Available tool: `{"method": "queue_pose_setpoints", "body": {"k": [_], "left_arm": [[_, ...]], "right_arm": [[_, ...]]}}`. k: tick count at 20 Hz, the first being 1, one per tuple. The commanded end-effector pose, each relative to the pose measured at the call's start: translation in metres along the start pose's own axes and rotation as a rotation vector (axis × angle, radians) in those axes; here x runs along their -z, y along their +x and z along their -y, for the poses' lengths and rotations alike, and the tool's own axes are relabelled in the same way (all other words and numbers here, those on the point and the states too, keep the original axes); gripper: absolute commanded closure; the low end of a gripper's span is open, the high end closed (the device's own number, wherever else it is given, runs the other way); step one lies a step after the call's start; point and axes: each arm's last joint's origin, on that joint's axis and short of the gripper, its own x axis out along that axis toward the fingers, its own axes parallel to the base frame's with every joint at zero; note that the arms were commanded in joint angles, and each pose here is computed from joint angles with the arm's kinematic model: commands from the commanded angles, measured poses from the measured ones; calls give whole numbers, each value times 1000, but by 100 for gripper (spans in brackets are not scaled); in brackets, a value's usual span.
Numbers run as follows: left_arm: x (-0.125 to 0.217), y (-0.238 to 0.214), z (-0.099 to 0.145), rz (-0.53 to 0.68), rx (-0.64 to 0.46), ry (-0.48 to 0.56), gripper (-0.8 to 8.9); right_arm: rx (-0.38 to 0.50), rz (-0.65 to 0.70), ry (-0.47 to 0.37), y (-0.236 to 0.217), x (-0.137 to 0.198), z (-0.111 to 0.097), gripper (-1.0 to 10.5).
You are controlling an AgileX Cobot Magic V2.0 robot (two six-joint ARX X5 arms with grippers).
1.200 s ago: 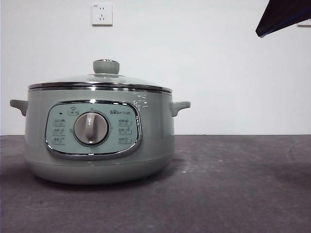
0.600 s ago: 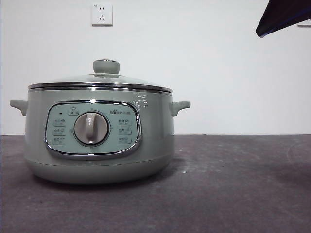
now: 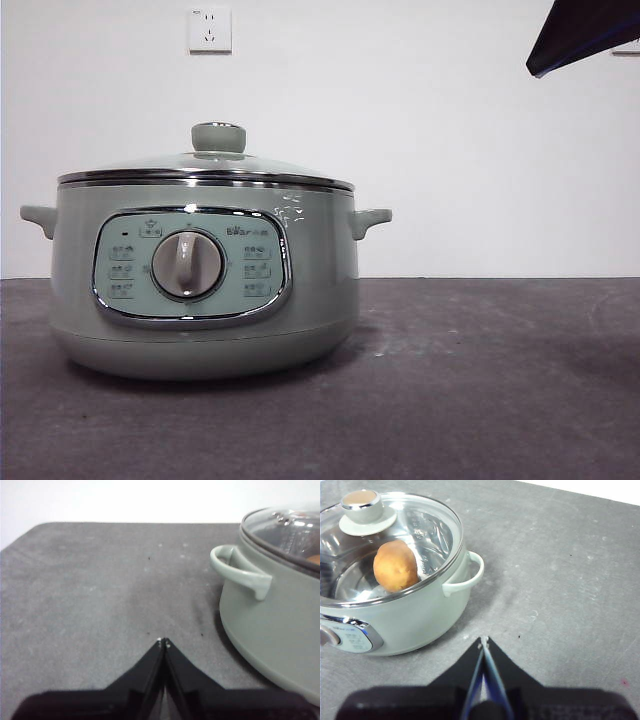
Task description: Pick up the potato,open the lid,put the potato in the pot,close the lid
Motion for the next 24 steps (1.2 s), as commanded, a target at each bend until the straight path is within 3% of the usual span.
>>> {"method": "queue_pose_setpoints", "body": {"k": [1, 23, 24], "left_arm": [[5, 2, 0, -7, 2, 14, 815], [5, 2, -2, 1, -16, 19, 815], [5, 2, -2, 1, -16, 19, 815]], "right_arm": [[3, 5, 11, 0, 1, 0, 946], [-1, 8, -2, -3, 1, 1, 946], [46, 25, -32, -9, 1, 6, 946]]}}
